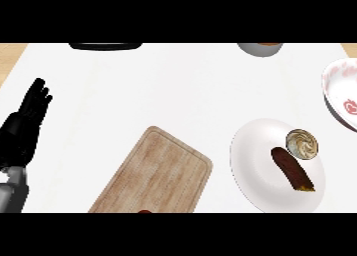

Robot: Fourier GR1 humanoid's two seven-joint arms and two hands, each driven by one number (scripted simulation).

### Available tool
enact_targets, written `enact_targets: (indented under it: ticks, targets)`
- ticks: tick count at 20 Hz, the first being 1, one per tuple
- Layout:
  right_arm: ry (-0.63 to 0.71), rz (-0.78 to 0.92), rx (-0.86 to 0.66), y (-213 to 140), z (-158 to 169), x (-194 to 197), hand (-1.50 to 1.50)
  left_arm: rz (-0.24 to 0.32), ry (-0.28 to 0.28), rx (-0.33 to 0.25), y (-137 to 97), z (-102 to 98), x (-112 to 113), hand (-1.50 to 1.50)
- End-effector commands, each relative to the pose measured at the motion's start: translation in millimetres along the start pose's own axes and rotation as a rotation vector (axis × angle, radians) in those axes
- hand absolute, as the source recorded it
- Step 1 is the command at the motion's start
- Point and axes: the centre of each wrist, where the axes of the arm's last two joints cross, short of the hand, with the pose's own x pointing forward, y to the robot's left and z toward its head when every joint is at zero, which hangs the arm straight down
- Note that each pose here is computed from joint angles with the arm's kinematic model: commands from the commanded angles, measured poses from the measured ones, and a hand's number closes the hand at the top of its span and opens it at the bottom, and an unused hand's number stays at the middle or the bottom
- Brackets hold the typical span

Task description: Pick the sweet potato from the plate and place it in the bowl

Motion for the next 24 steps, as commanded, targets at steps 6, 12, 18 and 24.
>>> enact_targets:
  ticks: [6,12,18,24]
  targets:
    - [0.138,0.226,0.301,-3,-42,37,-1.50,0.014,-0.016,-0.024,-11,-5,12,0.00]
    - [0.174,0.259,0.493,30,-78,35,-1.50,0.005,-0.014,-0.046,-19,-18,17,0.00]
    - [0.236,0.334,0.677,58,-95,33,-1.50,0.003,-0.004,-0.009,-19,-4,3,0.00]
    - [0.283,0.398,0.756,68,-100,25,-1.50,0.014,0.013,-0.013,8,10,-10,0.00]
